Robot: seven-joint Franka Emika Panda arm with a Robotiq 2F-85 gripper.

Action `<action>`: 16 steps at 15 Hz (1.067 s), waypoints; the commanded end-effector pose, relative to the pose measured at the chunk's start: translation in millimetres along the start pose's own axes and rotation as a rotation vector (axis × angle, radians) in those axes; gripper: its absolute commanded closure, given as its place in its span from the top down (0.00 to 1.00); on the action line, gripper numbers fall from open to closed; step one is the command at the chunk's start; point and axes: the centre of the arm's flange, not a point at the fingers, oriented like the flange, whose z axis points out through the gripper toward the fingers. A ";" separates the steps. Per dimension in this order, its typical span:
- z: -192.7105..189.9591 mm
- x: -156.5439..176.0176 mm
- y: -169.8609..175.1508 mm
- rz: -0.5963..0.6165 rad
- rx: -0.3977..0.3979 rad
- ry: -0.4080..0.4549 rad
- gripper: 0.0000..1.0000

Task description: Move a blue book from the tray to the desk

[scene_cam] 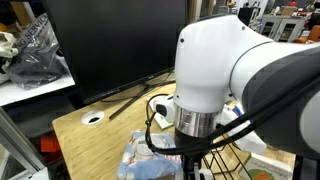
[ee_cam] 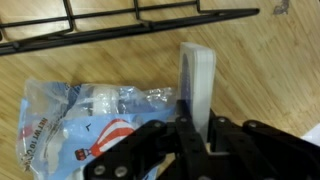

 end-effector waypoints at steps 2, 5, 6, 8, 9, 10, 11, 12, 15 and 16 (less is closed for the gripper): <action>3.4 0.4 3.8 0.009 -0.010 0.009 0.40; 0.4 -1.7 5.3 0.014 -0.012 0.009 0.54; -1.5 -2.8 5.5 0.014 -0.016 0.012 0.61; -7.8 -5.1 6.6 0.018 -0.021 0.021 0.75; -12.5 -6.4 7.6 0.021 -0.024 0.027 0.83; -17.4 -7.4 8.7 0.024 -0.026 0.035 0.88; -25.0 -9.0 10.6 0.028 -0.032 0.046 0.96; -30.7 -9.8 12.8 0.034 -0.038 0.056 0.99; -59.0 -12.7 20.5 0.056 -0.063 0.099 1.00; -68.0 -14.6 23.3 0.061 -0.080 0.116 1.00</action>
